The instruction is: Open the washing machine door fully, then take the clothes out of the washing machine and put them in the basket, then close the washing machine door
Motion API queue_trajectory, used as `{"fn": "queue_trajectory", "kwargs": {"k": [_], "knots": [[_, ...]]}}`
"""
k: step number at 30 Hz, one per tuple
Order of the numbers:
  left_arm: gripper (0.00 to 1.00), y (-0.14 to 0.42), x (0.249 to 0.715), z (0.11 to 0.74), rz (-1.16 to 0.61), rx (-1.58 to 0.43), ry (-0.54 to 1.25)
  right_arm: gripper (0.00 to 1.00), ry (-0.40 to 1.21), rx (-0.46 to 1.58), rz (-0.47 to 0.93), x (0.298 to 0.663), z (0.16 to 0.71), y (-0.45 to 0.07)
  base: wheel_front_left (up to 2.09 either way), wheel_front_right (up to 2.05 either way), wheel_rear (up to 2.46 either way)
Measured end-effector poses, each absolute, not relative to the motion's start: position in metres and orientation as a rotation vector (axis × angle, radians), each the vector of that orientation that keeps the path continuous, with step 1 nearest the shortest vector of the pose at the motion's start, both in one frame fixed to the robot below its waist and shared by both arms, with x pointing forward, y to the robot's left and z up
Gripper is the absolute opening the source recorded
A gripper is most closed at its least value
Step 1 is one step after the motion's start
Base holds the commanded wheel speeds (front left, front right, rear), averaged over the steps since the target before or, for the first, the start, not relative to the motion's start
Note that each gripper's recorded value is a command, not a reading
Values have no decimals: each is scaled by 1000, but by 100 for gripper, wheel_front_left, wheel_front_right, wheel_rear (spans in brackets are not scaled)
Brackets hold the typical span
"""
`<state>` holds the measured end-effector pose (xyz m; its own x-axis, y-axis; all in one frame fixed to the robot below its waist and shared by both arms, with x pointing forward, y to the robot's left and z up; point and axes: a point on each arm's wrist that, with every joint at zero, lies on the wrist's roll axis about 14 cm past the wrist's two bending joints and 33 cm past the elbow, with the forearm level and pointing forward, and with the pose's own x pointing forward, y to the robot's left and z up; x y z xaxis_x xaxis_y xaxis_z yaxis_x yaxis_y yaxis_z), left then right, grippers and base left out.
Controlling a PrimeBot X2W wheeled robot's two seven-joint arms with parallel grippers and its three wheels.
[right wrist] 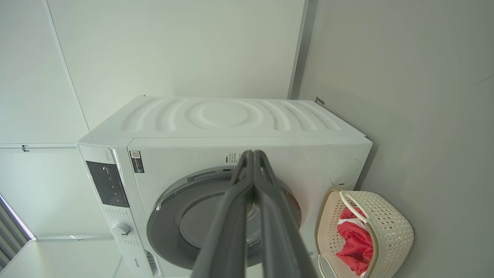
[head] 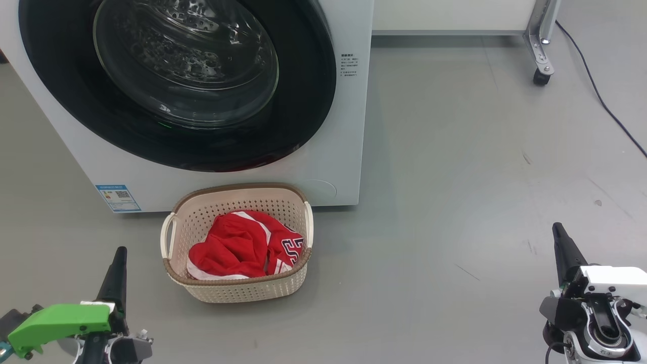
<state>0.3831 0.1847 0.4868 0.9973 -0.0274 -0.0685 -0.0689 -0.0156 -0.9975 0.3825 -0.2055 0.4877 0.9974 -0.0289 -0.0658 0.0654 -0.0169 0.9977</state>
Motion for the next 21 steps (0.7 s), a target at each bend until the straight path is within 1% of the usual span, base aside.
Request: {"fn": "queue_trajectory", "kwargs": {"k": [21], "knots": [[0,186,383,487,34,-1587,72,0,27,1588,-76,383,488,-206,0,0,0]]}}
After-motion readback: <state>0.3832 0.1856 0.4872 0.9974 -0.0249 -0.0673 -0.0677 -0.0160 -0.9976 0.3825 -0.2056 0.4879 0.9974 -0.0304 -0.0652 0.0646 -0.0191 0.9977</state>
